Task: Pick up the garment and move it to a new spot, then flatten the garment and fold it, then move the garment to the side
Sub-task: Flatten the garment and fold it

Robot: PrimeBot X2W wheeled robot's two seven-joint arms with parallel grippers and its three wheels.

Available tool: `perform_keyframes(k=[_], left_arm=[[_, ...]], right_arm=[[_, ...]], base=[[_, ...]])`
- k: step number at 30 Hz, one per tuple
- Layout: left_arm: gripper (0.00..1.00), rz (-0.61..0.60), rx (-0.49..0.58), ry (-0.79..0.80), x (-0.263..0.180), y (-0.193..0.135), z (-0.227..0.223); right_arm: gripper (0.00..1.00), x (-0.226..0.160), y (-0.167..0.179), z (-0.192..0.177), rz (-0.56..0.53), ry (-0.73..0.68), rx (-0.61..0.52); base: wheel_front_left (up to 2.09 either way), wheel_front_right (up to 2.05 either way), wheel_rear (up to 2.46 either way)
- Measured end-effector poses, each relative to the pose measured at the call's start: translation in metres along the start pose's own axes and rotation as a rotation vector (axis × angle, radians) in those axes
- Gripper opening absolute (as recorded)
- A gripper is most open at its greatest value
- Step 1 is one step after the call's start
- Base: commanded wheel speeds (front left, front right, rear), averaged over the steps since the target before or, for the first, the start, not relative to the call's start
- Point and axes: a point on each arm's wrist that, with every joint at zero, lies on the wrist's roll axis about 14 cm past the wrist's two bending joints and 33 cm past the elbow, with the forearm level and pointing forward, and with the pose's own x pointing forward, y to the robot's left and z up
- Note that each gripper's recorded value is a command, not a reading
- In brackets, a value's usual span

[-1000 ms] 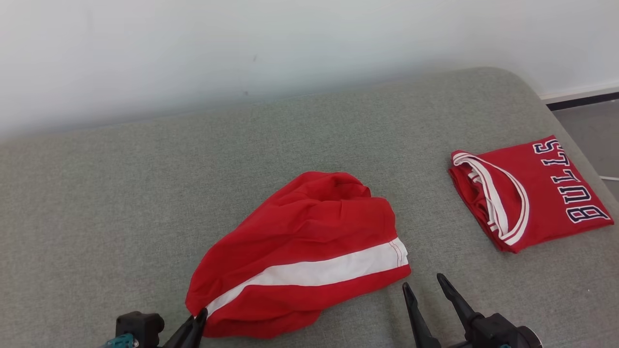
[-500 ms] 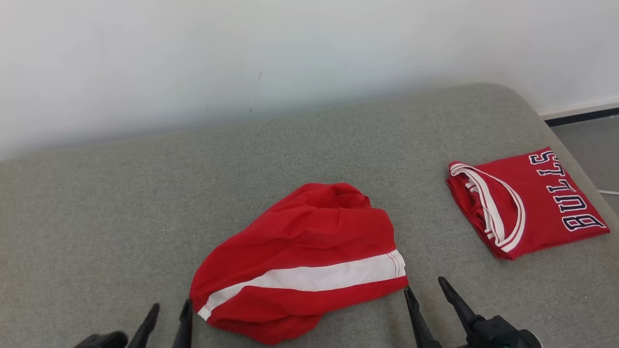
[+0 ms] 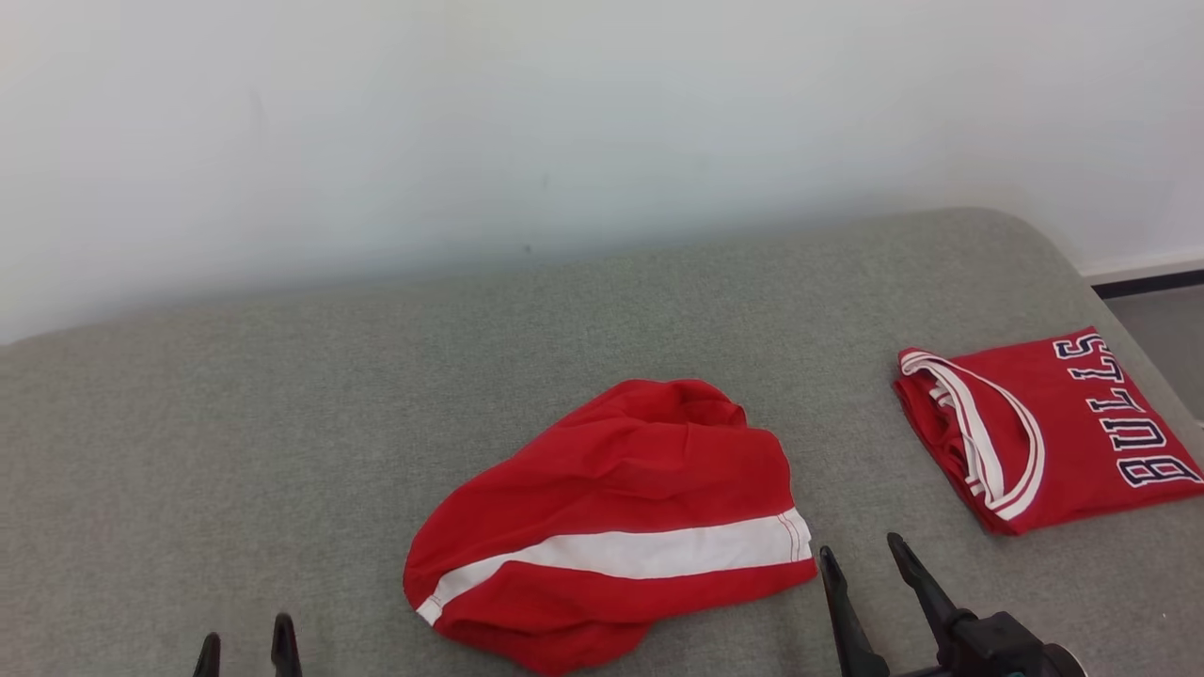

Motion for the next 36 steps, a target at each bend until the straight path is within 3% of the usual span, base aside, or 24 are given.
perform_keyframes(k=[12, 36], left_arm=[[1.00, 0.094, 0.108, 0.035, -0.037, 0.037, -0.014], [1.00, 0.082, 0.141, 0.051, -0.045, 0.037, -0.018]], right_arm=[[1.00, -0.005, -0.001, 0.002, -0.002, -0.009, -0.006], [1.00, -0.019, -0.007, -0.012, -0.030, 0.029, 0.002]], base=[[0.00, 0.00, 0.00], [0.00, 0.00, 0.00]])
